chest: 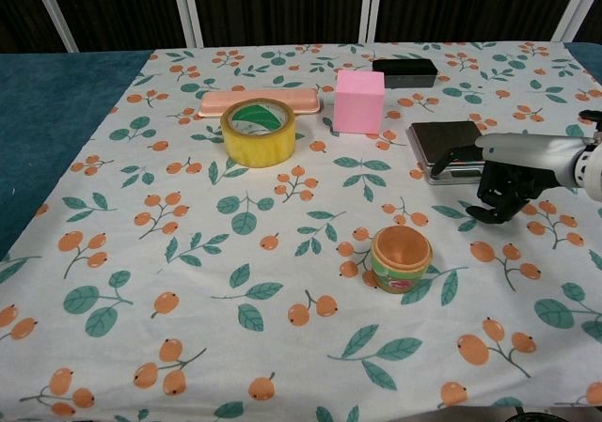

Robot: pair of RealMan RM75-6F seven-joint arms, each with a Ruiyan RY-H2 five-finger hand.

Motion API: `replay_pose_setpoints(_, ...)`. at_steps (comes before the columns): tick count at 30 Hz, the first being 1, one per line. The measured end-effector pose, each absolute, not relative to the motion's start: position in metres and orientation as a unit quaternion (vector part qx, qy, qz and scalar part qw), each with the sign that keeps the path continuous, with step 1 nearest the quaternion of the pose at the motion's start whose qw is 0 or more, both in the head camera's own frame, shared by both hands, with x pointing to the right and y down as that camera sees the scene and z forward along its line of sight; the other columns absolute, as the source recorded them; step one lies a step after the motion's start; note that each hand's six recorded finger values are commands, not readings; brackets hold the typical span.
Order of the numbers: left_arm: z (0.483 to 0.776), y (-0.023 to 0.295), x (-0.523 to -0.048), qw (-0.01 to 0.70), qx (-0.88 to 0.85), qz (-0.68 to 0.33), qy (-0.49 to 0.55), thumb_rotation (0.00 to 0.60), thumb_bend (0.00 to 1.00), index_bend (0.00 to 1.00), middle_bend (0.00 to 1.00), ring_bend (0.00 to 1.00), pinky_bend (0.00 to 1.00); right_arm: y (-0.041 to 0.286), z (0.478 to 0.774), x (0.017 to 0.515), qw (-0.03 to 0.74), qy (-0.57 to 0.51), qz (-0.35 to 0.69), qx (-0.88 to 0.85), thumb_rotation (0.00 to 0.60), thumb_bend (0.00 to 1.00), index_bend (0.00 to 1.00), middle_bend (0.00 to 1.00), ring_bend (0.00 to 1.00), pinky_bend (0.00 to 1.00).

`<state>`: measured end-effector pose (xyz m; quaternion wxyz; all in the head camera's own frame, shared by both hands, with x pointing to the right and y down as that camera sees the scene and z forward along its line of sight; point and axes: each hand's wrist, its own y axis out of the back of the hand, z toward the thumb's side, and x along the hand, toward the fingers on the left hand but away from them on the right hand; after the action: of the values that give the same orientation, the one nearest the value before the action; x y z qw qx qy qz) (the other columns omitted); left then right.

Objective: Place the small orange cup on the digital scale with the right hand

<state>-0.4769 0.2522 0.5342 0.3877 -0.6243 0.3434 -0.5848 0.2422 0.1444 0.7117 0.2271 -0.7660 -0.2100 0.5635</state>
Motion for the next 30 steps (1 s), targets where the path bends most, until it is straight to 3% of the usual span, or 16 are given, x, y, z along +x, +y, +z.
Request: replay_pose_setpoints(30, 0.5342, 0.2522, -0.477, 0.388, -0.624, -0.585, 0.342, 0.6, 0.12, 0.01, 0.0, 0.0, 0.14, 0.1434, 0.7111, 0.2428, 0.227, -0.209, 0.564, -0.766, 0.6, 0.41, 0.17, 0.89, 0.99, 0.97)
